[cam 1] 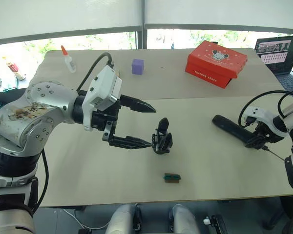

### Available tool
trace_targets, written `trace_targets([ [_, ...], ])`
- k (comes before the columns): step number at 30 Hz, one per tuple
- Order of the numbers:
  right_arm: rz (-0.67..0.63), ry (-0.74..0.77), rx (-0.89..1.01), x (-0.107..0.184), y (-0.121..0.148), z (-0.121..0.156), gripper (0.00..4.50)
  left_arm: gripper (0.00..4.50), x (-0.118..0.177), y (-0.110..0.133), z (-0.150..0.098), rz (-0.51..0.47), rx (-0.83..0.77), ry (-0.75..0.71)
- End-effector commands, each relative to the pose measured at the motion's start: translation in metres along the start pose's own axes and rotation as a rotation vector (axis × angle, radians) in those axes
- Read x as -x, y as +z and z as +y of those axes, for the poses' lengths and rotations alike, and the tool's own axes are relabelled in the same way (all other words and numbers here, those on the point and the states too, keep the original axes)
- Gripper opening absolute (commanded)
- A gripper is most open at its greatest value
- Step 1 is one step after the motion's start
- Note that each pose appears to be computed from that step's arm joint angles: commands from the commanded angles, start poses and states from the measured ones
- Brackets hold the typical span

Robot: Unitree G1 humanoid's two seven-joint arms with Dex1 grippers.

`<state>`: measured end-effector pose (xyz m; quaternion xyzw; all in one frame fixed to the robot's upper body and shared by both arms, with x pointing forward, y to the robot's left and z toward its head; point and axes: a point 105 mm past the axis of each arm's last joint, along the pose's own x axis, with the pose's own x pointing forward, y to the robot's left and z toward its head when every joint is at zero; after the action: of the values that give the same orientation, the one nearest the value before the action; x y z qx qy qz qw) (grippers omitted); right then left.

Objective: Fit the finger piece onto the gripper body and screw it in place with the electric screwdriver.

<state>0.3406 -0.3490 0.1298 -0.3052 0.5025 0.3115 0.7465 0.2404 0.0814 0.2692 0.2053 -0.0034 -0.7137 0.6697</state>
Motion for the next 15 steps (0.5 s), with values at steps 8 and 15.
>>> trace_targets([
  [8,-0.846,0.139,0.195,0.069,0.062,0.038,1.94,4.50,0.013,-0.038,-0.021,0.120,0.047,-0.086],
  [15,-1.189,0.262,0.251,0.126,0.101,0.128,1.94,4.50,0.027,-0.063,-0.040,0.160,0.123,-0.113],
])
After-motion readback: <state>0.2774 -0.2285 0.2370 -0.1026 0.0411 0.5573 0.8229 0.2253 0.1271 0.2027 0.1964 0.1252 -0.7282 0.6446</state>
